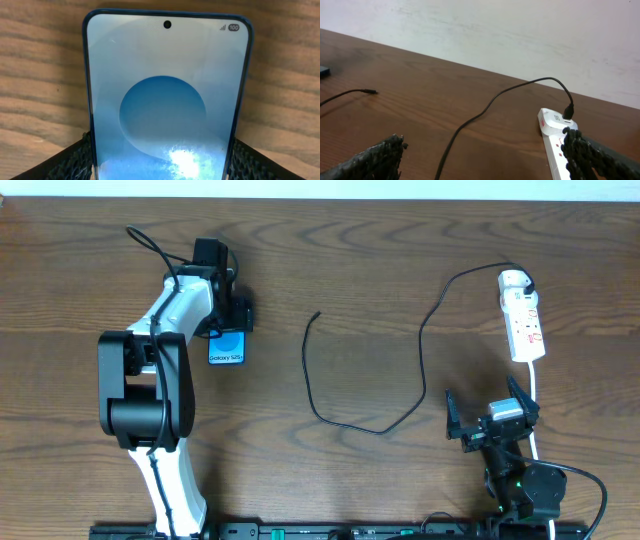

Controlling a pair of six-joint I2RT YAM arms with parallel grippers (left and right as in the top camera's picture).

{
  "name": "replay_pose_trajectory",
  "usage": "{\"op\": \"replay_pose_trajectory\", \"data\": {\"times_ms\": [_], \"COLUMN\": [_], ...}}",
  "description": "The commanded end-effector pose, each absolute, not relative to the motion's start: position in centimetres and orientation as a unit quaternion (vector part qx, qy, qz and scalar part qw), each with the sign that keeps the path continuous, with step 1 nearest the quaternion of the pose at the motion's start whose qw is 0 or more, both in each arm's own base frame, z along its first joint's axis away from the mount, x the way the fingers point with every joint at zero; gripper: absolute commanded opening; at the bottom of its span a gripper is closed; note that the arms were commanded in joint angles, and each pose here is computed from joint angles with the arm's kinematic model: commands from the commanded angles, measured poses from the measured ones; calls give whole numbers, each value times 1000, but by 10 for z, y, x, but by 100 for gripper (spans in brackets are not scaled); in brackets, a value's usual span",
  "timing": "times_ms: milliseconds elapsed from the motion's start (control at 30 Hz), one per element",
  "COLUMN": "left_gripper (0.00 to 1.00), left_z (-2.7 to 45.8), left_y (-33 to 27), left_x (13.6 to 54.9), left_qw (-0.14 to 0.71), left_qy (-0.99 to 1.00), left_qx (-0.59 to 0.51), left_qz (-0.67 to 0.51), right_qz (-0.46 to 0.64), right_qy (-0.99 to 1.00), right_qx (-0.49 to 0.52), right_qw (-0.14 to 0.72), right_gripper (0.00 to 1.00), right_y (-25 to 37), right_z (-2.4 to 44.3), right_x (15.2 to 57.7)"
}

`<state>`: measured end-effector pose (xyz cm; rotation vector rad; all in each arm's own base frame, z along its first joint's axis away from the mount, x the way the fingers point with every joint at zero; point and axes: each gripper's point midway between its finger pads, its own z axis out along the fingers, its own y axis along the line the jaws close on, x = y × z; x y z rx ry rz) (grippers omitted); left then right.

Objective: Plug charger to phone and switch on socket
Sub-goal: 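Close the left gripper on the phone's bottom edge and tilt it up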

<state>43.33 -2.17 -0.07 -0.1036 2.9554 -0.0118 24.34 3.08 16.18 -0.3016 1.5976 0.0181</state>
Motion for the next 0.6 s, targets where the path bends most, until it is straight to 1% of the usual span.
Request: {"op": "replay_pose_trajectory", "data": {"times_ms": [0,67,167,367,567], "left_gripper": [81,81,75,74,73], "left_z": [-19,-19,-19,-20,-20], "left_y": [-19,-19,-20,-19,-19], "left_x": [419,417,415,409,395], "left_qw": [51,48,44,31,3], "left_qy": [998,998,998,994,983], "left_qx": [-42,-43,-50,-105,-184], "left_qz": [1,1,1,0,5], "right_qz": [18,18,18,18,18], "right_qy": [713,713,713,713,713], "right_qx": [-137,-137,-137,-137,-137], "right_qw": [687,687,687,687,687], "right_gripper": [99,99,99,99,99], "right_y": [35,35,35,35,35], "right_z": [161,162,161,161,161], "right_x": [243,243,243,243,243]}}
